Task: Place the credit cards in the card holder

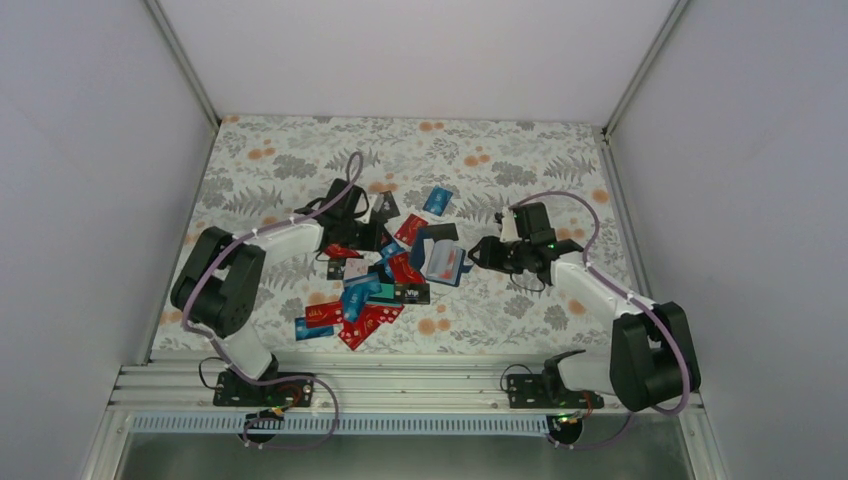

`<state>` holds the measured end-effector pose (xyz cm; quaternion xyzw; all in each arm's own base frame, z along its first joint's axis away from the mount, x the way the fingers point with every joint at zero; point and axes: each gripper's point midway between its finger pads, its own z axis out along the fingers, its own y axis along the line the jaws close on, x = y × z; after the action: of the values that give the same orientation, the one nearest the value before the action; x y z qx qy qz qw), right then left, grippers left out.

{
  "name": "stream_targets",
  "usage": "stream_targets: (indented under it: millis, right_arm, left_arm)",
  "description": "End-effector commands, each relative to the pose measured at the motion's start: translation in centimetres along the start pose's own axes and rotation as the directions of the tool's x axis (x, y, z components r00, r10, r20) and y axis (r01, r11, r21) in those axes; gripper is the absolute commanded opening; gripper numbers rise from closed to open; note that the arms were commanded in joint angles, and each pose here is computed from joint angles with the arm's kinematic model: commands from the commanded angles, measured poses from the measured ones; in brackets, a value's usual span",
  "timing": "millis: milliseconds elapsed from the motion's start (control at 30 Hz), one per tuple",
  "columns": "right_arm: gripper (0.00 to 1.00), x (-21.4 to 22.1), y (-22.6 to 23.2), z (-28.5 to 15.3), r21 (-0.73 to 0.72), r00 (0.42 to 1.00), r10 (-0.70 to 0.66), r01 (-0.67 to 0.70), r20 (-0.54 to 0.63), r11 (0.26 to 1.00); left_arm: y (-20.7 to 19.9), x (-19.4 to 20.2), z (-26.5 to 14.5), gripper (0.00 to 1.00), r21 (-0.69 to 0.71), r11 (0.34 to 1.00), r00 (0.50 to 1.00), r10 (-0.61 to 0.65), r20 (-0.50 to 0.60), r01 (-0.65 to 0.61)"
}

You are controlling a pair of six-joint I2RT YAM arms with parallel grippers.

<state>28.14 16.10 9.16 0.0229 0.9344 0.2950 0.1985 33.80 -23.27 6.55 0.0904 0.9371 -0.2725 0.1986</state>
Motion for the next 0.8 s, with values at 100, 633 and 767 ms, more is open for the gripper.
stream_targets:
  millis: [100, 633, 767]
  right_arm:
    - [0.41, 0.8, -1.8, 1.3, 0.042, 0.999, 0.029, -0.028, -0.021, 0.999]
    - [0.27, 0.5, -2.3, 2.9, 0.042, 0.998, 0.046, -0.044, -0.034, 0.998]
    - [0.24, 0.4, -2.5, 3.1, 0.052, 0.998, 0.047, -0.045, -0.034, 0.998]
  left_arm:
    - [-3.9, -0.8, 1.3, 0.32, 0.187, 0.979, 0.997, 0.082, -0.009, -0.079]
    - [-9.8, 0.1, 3.1, 0.30, 0.250, 0.957, 0.984, 0.166, -0.057, -0.147]
    - [-10.4, 0.2, 3.3, 0.30, 0.252, 0.956, 0.983, 0.171, -0.061, -0.150]
